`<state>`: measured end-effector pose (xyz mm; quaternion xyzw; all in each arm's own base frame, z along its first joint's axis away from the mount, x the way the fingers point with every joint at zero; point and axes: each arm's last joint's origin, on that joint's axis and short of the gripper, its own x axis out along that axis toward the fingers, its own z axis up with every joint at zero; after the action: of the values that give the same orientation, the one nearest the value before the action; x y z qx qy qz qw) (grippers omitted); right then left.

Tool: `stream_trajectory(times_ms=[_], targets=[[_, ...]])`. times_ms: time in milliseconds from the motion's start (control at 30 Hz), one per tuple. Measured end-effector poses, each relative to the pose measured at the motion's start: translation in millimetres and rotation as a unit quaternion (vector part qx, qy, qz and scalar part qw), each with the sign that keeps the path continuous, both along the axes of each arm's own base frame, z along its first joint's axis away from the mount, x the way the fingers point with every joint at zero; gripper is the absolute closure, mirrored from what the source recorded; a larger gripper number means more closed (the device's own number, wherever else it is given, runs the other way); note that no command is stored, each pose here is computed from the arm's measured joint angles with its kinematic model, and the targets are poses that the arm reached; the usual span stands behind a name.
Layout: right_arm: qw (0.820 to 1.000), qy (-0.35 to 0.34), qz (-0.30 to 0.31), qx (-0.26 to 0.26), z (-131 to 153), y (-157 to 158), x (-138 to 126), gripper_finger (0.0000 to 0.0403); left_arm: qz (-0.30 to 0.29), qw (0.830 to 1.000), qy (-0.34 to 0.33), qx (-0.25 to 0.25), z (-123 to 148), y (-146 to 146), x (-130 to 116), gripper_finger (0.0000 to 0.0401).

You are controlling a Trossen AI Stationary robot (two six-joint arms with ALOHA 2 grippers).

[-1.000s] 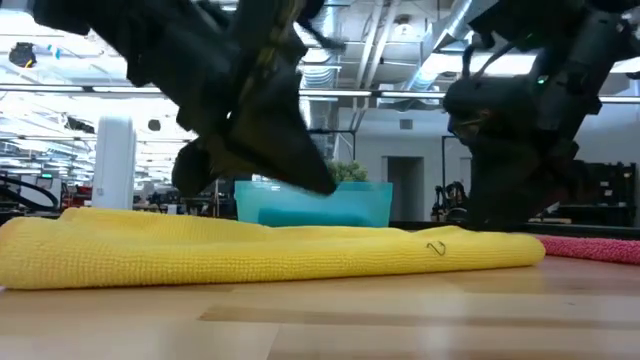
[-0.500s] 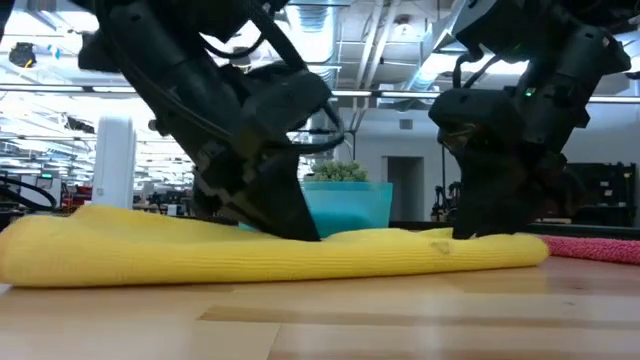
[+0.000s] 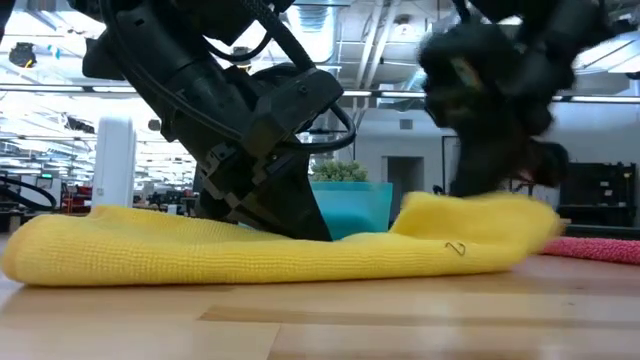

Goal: Fold microfiber towels
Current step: Fold the yellow micro fiber cloth

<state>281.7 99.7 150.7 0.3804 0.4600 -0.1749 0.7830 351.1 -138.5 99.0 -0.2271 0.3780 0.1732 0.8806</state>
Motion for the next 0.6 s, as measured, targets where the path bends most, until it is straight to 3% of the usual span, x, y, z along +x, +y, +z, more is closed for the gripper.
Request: stream_trajectory(times_ms=[200,367,600], targets=[[0.999,-0.028,0.013,-0.012,17,8,9,0.0396,-0.005,1.0,0.002,0.003,-1,1,0,0.0401],[1.0,-0.011,-0.008,-0.006,17,8,7,0.0368,-0.003,1.0,0.0,0.001,-1,0,0,0.0401],[0.997,-0.076,0.01,0.008,39,19,22,0.0395,0.005,1.0,-0.016,0.005,0,0,2,0.0401]])
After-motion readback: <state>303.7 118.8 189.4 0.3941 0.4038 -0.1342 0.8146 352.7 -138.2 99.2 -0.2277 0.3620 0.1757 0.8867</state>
